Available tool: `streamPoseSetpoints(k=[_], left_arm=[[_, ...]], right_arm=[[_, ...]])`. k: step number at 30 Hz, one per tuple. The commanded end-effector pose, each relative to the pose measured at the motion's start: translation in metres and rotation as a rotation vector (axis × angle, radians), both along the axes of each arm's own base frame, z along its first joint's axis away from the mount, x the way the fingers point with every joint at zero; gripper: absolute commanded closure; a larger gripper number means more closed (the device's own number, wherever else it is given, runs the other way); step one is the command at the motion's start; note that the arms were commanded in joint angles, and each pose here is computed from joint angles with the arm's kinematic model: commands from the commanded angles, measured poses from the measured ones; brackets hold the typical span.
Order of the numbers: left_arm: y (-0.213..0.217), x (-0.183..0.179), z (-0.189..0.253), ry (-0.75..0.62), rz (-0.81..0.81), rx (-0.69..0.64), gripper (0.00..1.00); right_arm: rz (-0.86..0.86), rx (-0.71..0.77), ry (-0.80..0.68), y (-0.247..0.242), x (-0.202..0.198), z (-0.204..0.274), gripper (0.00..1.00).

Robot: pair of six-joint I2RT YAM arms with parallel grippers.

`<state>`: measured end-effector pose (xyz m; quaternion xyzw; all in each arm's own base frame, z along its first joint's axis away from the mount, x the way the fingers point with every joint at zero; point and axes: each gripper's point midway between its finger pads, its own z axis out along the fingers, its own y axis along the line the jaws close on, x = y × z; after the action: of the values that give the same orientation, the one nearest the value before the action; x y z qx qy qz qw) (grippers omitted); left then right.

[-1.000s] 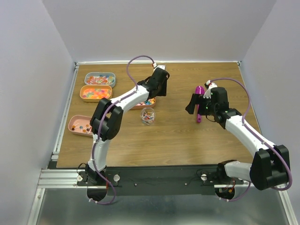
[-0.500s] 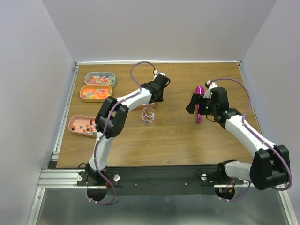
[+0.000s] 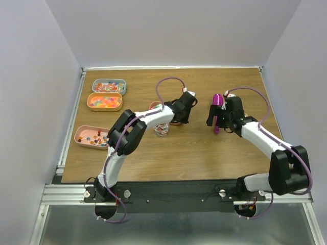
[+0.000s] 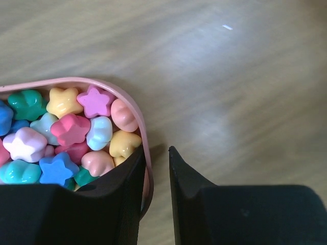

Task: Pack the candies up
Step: Move the storage box to the center of the board.

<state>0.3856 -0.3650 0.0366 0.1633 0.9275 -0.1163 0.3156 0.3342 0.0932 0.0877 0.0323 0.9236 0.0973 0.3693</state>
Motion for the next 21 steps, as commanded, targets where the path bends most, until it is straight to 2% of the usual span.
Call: streamPoseSetpoints(k=[1, 8, 12, 17, 20, 21], left_arm=[[-0.042, -0.042, 0.019, 0.025, -0.131, -0.104, 0.67], [-0.066, -0.076, 0.033, 0.042, -0.199, -0.182, 0.67], [-0.067, -0.076, 0.048, 0.019, -0.197, -0.213, 0.66], [-0.056, -0.064, 0.085, -0.040, -0.171, -0.264, 0.58], [-0.037, -0.053, 0.103, -0.074, -0.139, -0.288, 0.55], [-0.032, -0.051, 0.107, -0.080, -0.132, -0.293, 0.54]], right_arm=[[-0.051, -0.058, 0.078, -0.010, -0.005, -0.022, 0.05], [-0.060, -0.098, 0.118, -0.014, 0.001, -0.036, 0.12], [-0.060, -0.115, 0.152, -0.016, 0.001, -0.047, 0.21], [-0.050, -0.129, 0.206, -0.015, 0.000, -0.065, 0.31], [-0.047, -0.143, 0.217, -0.016, 0.000, -0.070, 0.44], [-0.049, -0.148, 0.218, -0.017, 0.001, -0.070, 0.54]])
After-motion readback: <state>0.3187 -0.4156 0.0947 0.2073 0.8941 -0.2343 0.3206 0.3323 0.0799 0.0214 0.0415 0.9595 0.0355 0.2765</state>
